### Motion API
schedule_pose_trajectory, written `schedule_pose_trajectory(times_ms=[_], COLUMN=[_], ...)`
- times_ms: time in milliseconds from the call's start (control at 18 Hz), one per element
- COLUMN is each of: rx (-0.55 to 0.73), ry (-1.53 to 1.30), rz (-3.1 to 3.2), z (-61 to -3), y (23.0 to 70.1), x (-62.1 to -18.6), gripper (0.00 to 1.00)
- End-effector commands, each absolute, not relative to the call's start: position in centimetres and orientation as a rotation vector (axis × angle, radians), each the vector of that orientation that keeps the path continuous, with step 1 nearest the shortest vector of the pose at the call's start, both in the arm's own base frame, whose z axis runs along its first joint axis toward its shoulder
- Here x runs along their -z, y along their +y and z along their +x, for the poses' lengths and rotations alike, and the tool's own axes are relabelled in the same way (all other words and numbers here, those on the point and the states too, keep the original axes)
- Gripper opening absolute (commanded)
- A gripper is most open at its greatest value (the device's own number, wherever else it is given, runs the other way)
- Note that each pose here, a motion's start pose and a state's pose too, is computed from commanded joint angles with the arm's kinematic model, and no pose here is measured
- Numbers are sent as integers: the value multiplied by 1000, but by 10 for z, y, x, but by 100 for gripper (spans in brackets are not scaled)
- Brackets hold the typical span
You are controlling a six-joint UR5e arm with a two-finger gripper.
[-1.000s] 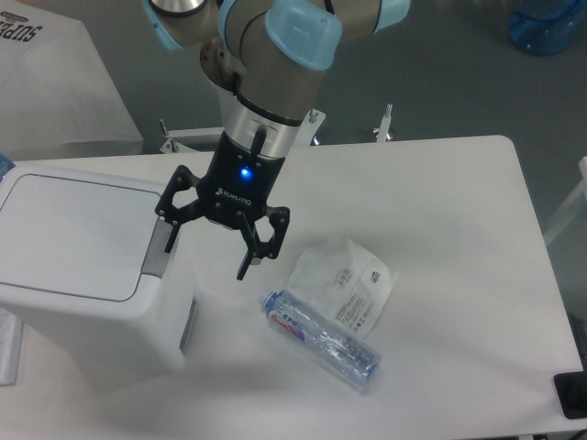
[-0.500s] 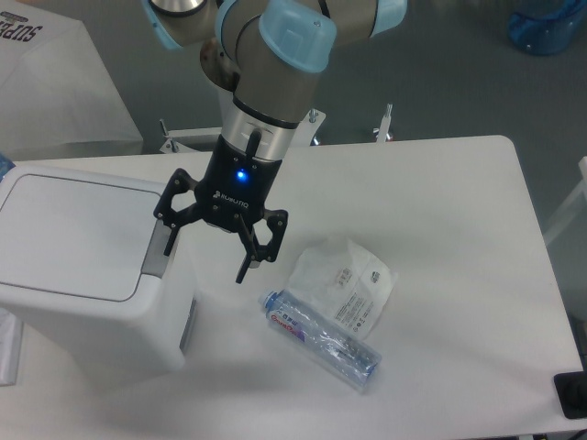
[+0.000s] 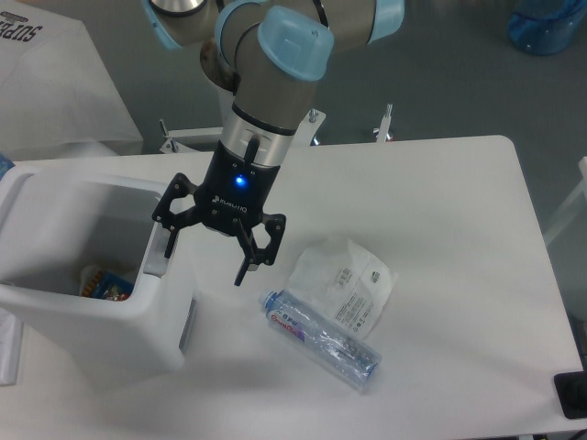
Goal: Open the trash can
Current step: 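Lower the gripper onto the lid edge and press until the lid flips up, then raise the gripper away from the opened trash can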
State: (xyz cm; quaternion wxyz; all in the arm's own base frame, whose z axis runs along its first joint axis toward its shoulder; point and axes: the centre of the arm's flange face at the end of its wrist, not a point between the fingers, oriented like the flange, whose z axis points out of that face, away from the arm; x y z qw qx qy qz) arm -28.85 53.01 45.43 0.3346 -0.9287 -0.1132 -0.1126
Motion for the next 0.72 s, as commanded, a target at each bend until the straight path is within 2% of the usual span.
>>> schedule_pose_trajectory(times_ms=[278, 333, 500, 722], rx=[272, 239, 191, 130], ry=[-293, -294, -335, -417], rz=[-2384, -2364, -2352, -2335], z=[-293, -305, -337, -398], y=[533, 532, 524, 495], x=[-479, -492, -498, -491], gripper=[100, 100, 100, 100])
